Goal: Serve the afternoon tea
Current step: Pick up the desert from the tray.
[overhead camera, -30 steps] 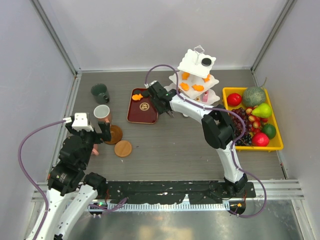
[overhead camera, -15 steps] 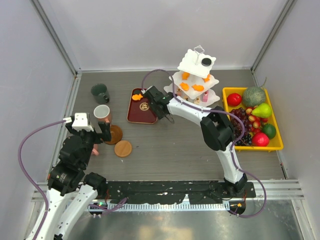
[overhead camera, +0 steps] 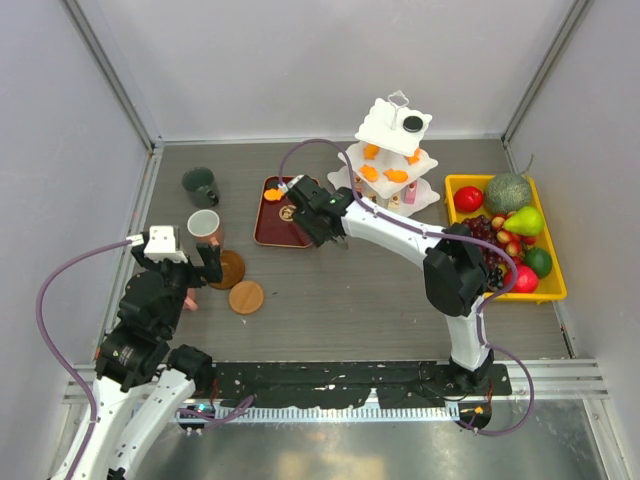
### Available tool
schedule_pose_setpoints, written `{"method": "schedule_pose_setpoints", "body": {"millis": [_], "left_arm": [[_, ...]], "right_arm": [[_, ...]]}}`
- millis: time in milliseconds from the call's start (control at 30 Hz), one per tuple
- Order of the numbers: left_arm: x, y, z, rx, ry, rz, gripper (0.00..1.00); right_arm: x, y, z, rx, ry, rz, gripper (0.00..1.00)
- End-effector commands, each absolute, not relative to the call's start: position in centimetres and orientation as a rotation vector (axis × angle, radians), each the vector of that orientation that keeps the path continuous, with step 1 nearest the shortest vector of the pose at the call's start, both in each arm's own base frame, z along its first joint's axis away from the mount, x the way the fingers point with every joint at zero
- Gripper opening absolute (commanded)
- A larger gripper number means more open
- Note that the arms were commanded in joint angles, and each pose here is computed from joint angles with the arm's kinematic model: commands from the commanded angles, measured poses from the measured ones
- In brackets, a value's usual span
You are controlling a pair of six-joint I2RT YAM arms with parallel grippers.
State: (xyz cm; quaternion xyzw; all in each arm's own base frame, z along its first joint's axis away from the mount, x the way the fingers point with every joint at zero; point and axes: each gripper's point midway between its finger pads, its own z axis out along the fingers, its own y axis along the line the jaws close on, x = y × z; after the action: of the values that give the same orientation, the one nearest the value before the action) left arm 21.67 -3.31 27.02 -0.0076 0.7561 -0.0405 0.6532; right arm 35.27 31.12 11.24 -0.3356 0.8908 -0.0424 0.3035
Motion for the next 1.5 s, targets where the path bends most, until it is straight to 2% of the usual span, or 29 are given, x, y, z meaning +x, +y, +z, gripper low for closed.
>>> {"method": "schedule_pose_setpoints", "body": {"millis": [0,633,833,1000,1167,1467], "left_arm": [[21.9,-3.6,28.2,-0.009,1.667,-0.108,0.99],[21.8,-3.5,28.2,-0.011,1.664,-0.106,0.99],[21.8,-3.5,28.3,-0.011,1.661,-0.108,0.99],[21.8,-3.5,28.3,-0.012,1.66,-0.107,0.99],[21.7,-3.4,28.3,-0.014,1.658,-0.104,0.99],[21.7,-3.4,28.4,-0.013,1.657,-0.105,0.99]], "right_arm": [[35.2,30.8,12.6,-0.85,2.351,-0.089,0.54],[34.8,31.4,9.1,-0.913,2.412,-0.085,0.54],[34.7,31.2,9.2,-0.919,2.415,-0.097,0.49],[34.8,31.1,11.0,-0.903,2.385,-0.086,0.44],[34.6,31.0,13.7,-0.884,2.343,-0.05,0.44],[33.9,29.7,21.6,-0.808,2.238,0.01,0.44]]}}
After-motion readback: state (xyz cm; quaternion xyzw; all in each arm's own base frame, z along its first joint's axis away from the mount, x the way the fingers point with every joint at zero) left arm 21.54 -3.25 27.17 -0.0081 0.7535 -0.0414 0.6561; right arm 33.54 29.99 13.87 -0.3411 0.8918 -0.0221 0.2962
